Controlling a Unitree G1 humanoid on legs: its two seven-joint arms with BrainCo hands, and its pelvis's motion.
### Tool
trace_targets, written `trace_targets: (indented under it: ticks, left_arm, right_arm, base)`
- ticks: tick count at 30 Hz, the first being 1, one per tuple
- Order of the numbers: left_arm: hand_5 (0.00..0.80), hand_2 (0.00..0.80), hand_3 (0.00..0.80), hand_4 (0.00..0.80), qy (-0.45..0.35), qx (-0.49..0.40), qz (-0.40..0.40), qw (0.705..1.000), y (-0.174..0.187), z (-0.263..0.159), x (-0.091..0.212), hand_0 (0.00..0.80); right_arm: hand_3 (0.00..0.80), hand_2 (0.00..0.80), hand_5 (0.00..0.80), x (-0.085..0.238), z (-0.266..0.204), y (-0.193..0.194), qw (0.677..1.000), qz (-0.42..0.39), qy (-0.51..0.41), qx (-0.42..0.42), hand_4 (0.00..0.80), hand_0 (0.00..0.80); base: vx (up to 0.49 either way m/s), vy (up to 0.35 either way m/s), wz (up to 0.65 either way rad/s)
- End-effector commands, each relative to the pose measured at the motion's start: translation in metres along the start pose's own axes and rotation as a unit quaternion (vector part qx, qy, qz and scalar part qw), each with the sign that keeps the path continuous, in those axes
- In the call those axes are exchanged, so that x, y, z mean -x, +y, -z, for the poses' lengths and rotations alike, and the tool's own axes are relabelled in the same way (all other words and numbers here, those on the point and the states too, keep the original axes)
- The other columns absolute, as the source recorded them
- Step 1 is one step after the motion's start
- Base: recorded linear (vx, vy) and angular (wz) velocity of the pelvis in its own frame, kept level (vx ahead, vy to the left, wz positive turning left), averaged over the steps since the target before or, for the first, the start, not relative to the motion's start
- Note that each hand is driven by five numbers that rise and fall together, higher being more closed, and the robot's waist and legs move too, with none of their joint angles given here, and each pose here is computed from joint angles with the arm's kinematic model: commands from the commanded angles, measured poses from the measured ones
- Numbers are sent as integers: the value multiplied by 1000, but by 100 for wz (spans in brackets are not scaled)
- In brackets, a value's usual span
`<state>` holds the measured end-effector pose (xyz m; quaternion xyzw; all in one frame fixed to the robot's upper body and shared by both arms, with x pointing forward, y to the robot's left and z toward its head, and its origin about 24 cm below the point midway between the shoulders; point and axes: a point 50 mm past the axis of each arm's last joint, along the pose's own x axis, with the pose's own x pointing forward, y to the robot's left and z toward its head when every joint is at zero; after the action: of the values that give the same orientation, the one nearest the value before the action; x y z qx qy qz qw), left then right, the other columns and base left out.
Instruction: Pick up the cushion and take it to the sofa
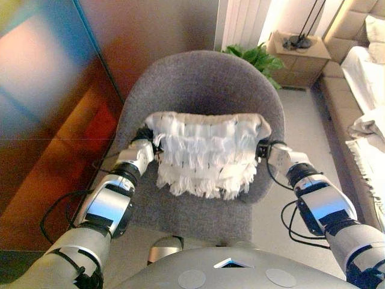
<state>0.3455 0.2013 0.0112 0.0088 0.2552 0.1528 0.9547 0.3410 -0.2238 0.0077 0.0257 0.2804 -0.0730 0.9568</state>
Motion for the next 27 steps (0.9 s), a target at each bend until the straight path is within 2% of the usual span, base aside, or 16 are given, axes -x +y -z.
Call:
trace_targets:
  ticks: [1, 5, 13, 18, 23, 26, 27]
  left_arm:
    - [0, 0, 0, 0, -182, 20, 31, 983, -17, -94, 10, 0]
    - [0, 0, 0, 0, -248, 35, -20, 968, 26, -106, 15, 0]
    - [0, 0, 0, 0, -256, 32, -80, 963, 97, -98, 16, 0]
    - [0, 0, 0, 0, -257, 36, -107, 960, 118, -78, 21, 0]
    - [0, 0, 0, 0, -209, 36, -120, 970, 134, -27, 25, 0]
    - [0, 0, 0, 0, -139, 29, -97, 985, 133, 39, 36, 0]
    - [0, 0, 0, 0, -83, 25, -85, 993, 133, 72, 43, 0]
  right_arm:
    - [0, 0, 0, 19, -120, 4, 976, 8, -218, -18, 0, 0]
    - [0, 0, 0, 38, -136, -27, 956, 40, -289, -14, 0, 0]
    - [0, 0, 0, 70, -161, -75, 923, 119, -365, 11, 0, 0]
    - [0, 0, 0, 81, -141, -102, 911, 173, -373, 41, 0, 0]
    - [0, 0, 0, 92, -100, -138, 906, 236, -350, 25, 0, 0]
    - [0, 0, 0, 100, -36, -160, 916, 279, -288, 36, 0, 0]
    - [0, 0, 0, 101, -2, -165, 924, 304, -226, 49, 0, 0]
  base:
    - [90, -4, 1]
    - [94, 4, 1]
    - [7, 7, -1]
    - [-77, 5, -6]
    - [-108, -34, -2]
    - [-116, -34, -1]
    - [-143, -45, -5]
